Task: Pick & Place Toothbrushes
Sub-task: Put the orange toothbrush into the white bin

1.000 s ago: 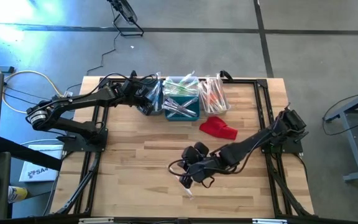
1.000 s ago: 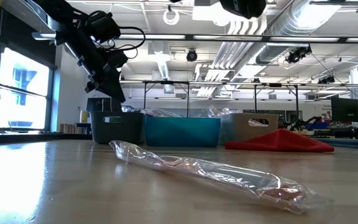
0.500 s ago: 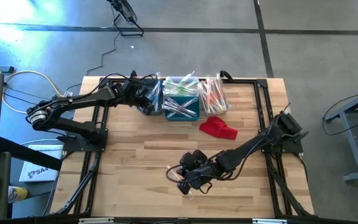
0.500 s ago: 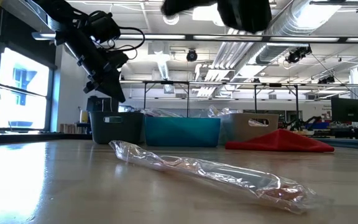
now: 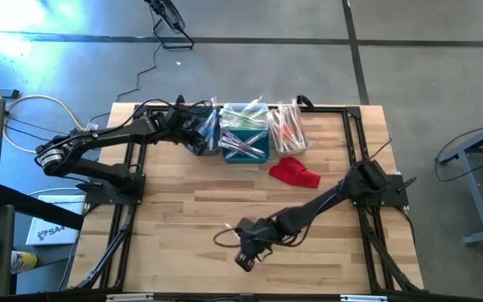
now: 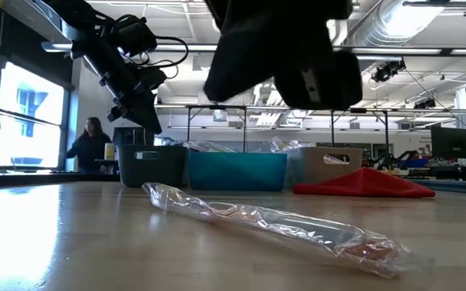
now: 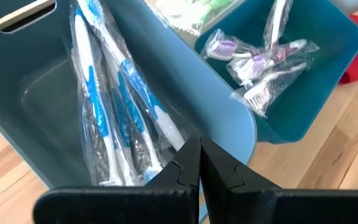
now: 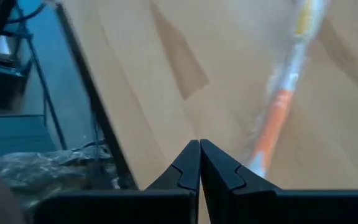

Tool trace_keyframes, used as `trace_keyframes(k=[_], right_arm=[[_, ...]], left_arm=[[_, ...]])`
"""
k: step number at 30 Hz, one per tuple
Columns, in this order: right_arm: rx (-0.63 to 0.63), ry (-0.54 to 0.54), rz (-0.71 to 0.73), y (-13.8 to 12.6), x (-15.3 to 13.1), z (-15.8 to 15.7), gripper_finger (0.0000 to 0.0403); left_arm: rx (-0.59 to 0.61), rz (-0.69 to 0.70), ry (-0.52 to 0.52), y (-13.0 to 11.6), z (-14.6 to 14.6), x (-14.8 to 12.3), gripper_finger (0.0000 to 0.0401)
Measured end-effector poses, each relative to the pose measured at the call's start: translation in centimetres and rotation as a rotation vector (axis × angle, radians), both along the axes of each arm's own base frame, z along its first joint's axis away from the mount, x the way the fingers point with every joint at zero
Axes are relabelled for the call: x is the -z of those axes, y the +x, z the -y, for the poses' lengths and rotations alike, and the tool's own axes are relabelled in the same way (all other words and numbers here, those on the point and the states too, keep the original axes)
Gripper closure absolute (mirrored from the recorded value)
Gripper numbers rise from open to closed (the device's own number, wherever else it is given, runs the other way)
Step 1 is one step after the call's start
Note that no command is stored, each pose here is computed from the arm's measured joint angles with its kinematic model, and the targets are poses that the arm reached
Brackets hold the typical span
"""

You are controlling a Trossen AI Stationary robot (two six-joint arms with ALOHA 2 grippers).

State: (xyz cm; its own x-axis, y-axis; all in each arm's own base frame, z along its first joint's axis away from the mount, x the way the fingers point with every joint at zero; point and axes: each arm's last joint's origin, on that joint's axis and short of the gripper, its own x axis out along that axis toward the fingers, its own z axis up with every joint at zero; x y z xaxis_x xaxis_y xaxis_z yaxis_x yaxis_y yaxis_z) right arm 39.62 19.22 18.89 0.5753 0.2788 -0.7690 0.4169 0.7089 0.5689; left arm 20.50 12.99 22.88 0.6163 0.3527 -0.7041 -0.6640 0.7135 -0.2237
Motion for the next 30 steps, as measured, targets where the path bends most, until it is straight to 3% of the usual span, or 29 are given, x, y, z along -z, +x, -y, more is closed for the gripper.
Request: trace_keyframes(k=[6,15,24,30], right_arm=[[0.048,0.062,-0.049,0.7,0.2,1.7,0.04],[0.107,-0.002,-0.049,2.3,1.8,4.8,0.04],[0.07,-0.101,0.049,2.6,1.5,4.5,0.04],[0.086,-0.079,0.113,2.9,1.1,3.8,0.04]], left_arm=[[-0.001,-0.029,-0.018,-0.2,0.1,0.2,0.0401],[0.002,-0.034,-0.019,-0.2,0.1,0.3,0.0401],[0.018,-0.022,0.011,-0.1,0.0,0.1,0.0401],[0.017,-0.022,0.012,-0.1,0.0,0.1,0.0401]])
